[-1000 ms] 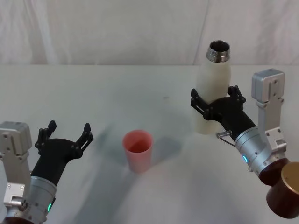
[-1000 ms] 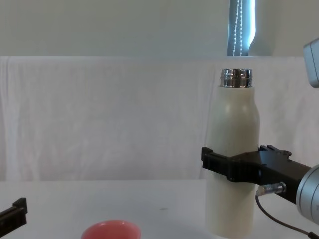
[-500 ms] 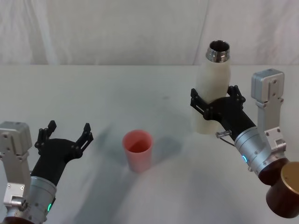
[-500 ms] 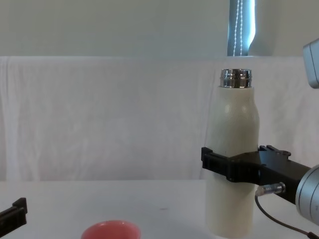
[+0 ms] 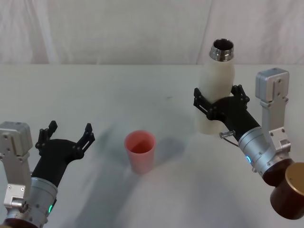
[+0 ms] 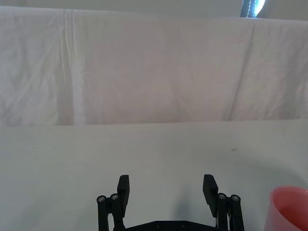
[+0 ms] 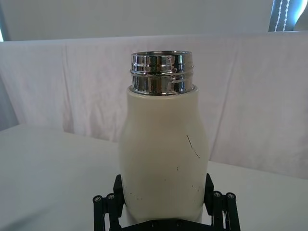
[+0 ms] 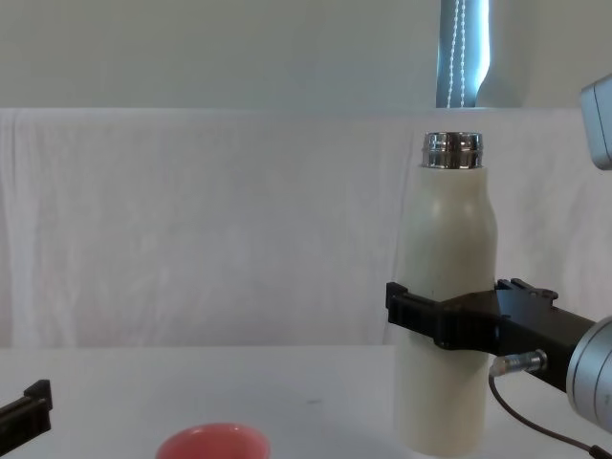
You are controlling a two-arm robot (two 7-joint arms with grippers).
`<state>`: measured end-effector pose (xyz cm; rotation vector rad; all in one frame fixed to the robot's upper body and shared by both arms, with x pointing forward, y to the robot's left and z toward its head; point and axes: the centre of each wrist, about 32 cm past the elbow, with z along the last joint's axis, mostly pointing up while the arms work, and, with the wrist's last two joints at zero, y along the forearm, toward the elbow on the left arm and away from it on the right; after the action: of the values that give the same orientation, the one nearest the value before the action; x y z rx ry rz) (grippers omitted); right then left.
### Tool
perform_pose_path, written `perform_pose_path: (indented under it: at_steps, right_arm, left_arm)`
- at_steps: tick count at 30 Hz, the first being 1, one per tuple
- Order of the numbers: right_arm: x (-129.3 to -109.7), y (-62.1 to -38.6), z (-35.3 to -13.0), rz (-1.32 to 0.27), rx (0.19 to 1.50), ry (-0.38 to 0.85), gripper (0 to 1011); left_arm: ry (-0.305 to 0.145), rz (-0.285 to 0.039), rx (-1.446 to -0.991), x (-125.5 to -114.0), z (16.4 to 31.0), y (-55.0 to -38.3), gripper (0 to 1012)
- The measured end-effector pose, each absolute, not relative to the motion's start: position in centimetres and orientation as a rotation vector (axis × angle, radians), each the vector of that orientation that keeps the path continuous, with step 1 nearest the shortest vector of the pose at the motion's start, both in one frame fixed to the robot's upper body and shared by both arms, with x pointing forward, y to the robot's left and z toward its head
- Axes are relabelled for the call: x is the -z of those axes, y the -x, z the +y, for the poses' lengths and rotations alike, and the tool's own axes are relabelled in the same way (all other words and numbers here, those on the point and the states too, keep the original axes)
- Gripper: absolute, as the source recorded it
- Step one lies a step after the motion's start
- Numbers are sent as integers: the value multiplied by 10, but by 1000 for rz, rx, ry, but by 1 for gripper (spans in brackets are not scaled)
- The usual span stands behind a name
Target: Grasp the thermos with one hand and pour water into the cup lid.
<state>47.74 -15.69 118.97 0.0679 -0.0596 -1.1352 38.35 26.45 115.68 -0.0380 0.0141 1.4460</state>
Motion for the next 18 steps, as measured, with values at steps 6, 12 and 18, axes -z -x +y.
perform_pose_path:
  at_steps: [6,12,18]
  right_arm:
    - [-1190,-477,-157,-59,1135,-67,960]
    - [-1190,-477,-157,-59,1135,-67,960]
    - [-1189,-477,-157,-59,1135,-67,960]
  left_arm:
    - [38,14,-1446,-1157,265,-384,1001]
    - [38,14,-1446,-1157,265,-384,1001]
    - [38,14,-1446,-1157,265,-384,1001]
